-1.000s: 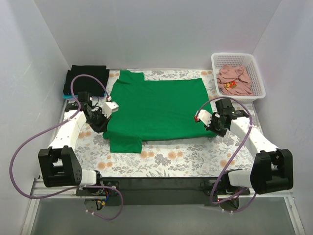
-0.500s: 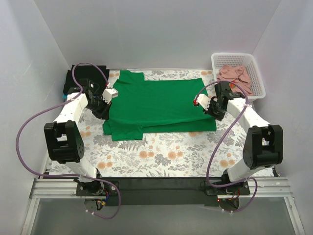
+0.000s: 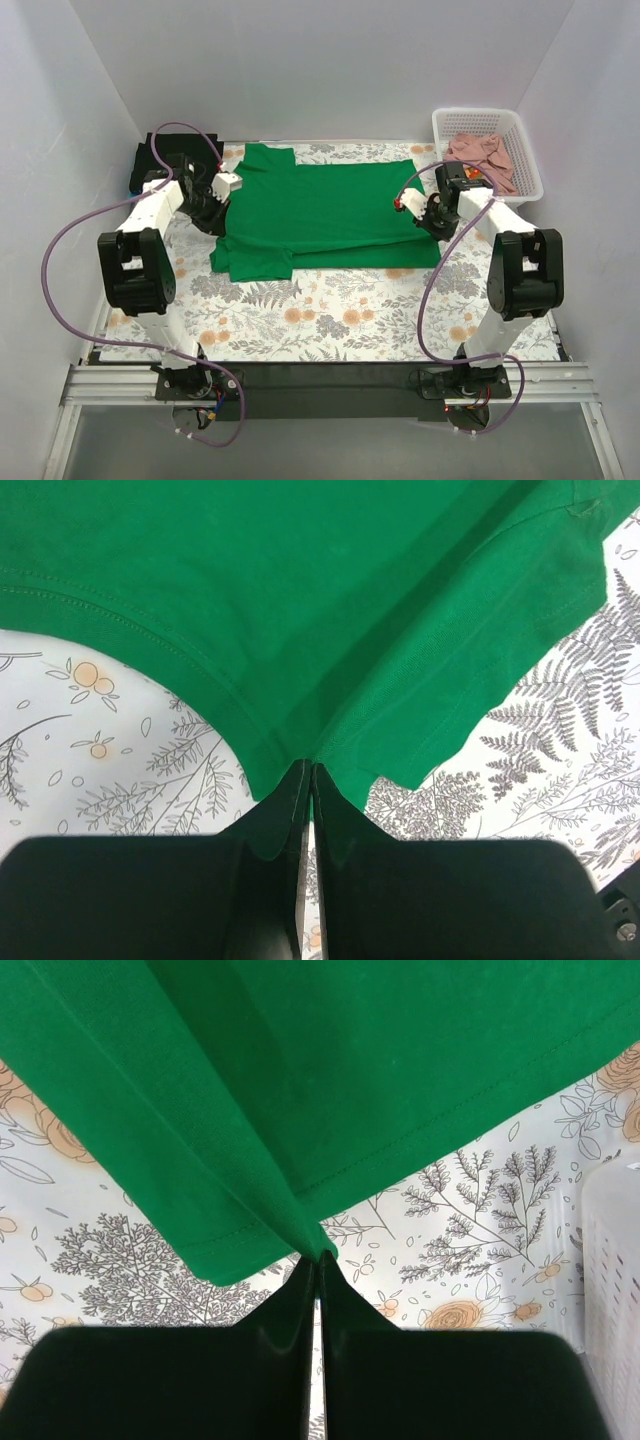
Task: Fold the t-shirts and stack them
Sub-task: Fold the tshirt
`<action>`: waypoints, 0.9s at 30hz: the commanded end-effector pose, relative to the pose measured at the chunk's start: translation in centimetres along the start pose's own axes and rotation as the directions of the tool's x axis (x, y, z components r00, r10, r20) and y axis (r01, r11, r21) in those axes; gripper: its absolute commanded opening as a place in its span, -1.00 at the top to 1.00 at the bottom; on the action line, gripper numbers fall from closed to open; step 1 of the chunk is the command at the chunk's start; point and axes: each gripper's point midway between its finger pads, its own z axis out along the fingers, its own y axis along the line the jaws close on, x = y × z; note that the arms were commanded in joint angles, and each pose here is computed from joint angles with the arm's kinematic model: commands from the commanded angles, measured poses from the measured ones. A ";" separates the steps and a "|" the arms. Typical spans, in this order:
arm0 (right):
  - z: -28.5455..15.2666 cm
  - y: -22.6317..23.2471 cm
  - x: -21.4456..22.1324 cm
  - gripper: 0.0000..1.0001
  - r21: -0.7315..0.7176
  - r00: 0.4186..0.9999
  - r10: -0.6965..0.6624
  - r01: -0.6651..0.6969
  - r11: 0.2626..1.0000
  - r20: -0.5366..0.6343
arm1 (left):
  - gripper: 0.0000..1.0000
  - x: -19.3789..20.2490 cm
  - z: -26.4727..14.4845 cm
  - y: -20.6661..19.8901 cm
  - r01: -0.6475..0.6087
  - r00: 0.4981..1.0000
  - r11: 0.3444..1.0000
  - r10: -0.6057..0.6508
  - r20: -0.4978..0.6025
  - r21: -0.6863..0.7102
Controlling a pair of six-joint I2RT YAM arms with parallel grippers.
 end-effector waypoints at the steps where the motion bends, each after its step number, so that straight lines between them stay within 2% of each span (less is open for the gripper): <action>1: -0.2 -1.6 -0.6 0.97 0.018 0.999 -0.039 0.038 0.999 0.014 | 1.00 -0.8 0.2 0.8 0.003 1.000 1.000 -0.003 0.031 -0.005; 14: 1.6 -2.9 -0.8 0.97 0.015 1.000 -0.017 0.017 1.000 0.005 | 1.00 -1.0 2.2 2.3 0.037 0.998 0.999 -0.037 0.044 -0.017; 21: 1.2 -3.6 -1.2 0.97 0.032 1.000 -0.024 0.023 0.999 0.013 | 1.00 -1.7 1.8 2.5 0.033 0.998 0.999 -0.032 0.057 -0.023; 27: 2.2 -3.1 -0.7 0.97 0.007 1.000 -0.012 0.012 1.000 -0.008 | 1.00 -0.6 3.0 3.1 0.060 0.998 0.998 -0.059 0.023 -0.032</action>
